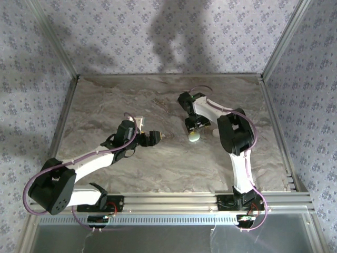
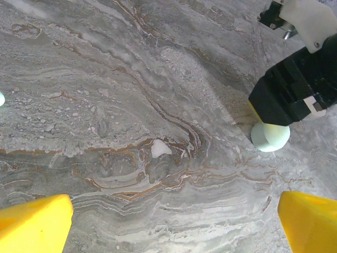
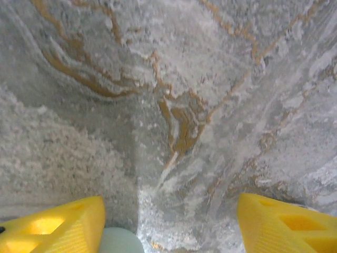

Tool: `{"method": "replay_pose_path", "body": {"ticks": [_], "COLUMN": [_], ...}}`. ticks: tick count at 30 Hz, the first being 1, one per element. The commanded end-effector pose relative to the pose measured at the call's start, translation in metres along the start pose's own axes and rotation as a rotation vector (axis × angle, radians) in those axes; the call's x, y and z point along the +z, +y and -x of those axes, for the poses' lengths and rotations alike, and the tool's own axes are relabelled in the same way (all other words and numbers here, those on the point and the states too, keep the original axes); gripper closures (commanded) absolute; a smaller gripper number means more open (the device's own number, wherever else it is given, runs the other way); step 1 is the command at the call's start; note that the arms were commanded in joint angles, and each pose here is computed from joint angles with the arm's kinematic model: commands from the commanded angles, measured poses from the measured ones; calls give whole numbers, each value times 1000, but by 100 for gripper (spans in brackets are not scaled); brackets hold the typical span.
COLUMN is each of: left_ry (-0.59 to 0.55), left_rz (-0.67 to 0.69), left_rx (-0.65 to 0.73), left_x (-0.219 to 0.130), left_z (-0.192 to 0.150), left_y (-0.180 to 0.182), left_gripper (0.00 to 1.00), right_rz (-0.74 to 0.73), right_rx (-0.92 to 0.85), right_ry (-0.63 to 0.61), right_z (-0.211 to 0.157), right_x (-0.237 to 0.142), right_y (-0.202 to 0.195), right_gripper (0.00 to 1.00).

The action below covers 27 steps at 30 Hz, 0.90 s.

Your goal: Insert the wireless bluetooth earbuds into the charging case

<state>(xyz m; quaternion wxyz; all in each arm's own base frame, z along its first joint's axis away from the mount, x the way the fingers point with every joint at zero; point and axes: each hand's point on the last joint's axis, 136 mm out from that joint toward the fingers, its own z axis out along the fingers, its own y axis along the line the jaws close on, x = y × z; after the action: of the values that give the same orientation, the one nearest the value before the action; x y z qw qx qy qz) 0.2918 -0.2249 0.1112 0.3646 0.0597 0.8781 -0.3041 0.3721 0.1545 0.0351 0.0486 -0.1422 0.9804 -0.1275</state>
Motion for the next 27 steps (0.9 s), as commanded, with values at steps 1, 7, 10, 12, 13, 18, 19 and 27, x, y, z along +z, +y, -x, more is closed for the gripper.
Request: {"method": "replay_pose_path", "body": {"ticks": [1, 7, 10, 12, 13, 18, 19, 27], "left_ry": [-3, -2, 0, -2, -1, 2, -1, 1], "left_rz": [-13, -17, -18, -20, -20, -20, -20, -23], "left_rx": [5, 4, 2, 2, 2, 4, 5, 2], "left_x": [1, 2, 2, 2, 2, 2, 2, 2], "left_z": [1, 1, 0, 1, 1, 0, 0, 0], "left_y": [-1, -2, -1, -2, -2, -2, -2, -3], "left_gripper": [0, 0, 0, 0, 0, 0, 0, 0], "right_rz": [-14, -24, -45, -62, -66, -68, -63, -31], "right_rx": [24, 38, 57, 71, 76, 74, 74, 97], "right_ry": [-10, 4, 20, 29, 35, 68, 69, 56], "right_z": [-12, -34, -40, -43, -44, -54, -56, -78], "right_x": [-14, -18, -15, -11, -9, 1, 1, -6], "right_y": [-7, -13, -23, -30, -33, -35, -34, -31], "right_gripper": [33, 35, 35, 34, 34, 34, 34, 34]}}
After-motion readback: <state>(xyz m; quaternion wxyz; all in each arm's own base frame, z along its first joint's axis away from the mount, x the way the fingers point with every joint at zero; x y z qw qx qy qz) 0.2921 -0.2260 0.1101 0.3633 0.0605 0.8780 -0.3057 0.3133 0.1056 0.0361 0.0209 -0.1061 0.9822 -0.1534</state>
